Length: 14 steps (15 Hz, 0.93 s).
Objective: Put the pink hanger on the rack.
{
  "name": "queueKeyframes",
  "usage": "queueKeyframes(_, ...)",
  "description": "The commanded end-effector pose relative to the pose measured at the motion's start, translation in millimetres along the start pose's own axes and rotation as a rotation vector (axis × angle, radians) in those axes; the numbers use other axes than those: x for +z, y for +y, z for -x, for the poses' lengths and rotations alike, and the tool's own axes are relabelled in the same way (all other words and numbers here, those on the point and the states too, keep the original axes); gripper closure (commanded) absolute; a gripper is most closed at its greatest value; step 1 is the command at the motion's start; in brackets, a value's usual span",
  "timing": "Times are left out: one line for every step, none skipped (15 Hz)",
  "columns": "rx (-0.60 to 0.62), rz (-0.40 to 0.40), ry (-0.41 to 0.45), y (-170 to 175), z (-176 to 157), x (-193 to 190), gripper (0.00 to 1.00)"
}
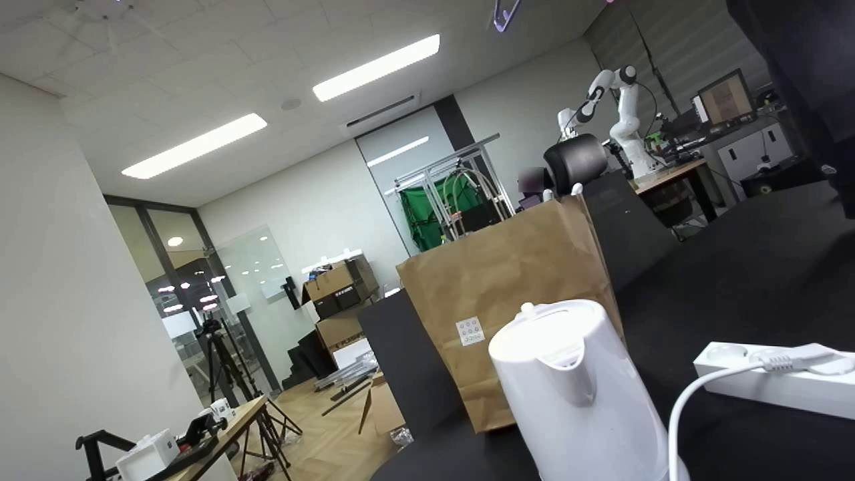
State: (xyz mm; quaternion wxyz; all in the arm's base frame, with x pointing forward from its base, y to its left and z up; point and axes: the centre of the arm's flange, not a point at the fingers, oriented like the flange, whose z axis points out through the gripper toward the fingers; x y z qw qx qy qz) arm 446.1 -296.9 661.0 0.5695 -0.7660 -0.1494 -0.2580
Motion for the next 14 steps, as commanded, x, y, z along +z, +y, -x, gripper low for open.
queueKeyframes(-0.007, 0.042, -0.059, -24.9, 4.3, -6.0, 0.00)
queueKeyframes(-0.011, 0.058, -0.069, -28.6, 5.6, -6.9, 0.00)
queueKeyframes(-0.018, 0.082, -0.078, -31.4, 6.5, -7.9, 0.00)
queueKeyframes(-0.021, 0.105, -0.093, -33.4, 7.4, -8.8, 0.00)
queueKeyframes(-0.024, 0.127, -0.107, -35.0, 9.0, -9.5, 0.00)
queueKeyframes(-0.025, 0.145, -0.121, -36.4, 10.9, -10.5, 0.00)
queueKeyframes(-0.028, 0.158, -0.133, -37.5, 12.5, -11.5, 0.00)
queueKeyframes(-0.029, 0.168, -0.144, -38.2, 14.1, -12.1, 0.00)
queueKeyframes(-0.030, 0.174, -0.161, -38.7, 16.1, -12.2, 0.00)
queueKeyframes(-0.025, 0.136, -0.121, -29.6, 16.1, -10.6, 0.00)
queueKeyframes(-0.027, 0.144, -0.129, -30.0, 16.9, -11.0, 0.00)
queueKeyframes(-0.028, 0.148, -0.133, -30.3, 17.0, -11.3, 0.00)
queueKeyframes(-0.028, 0.151, -0.135, -30.5, 17.1, -11.4, 0.00)
queueKeyframes(-0.028, 0.152, -0.136, -30.5, 17.1, -11.5, 0.00)
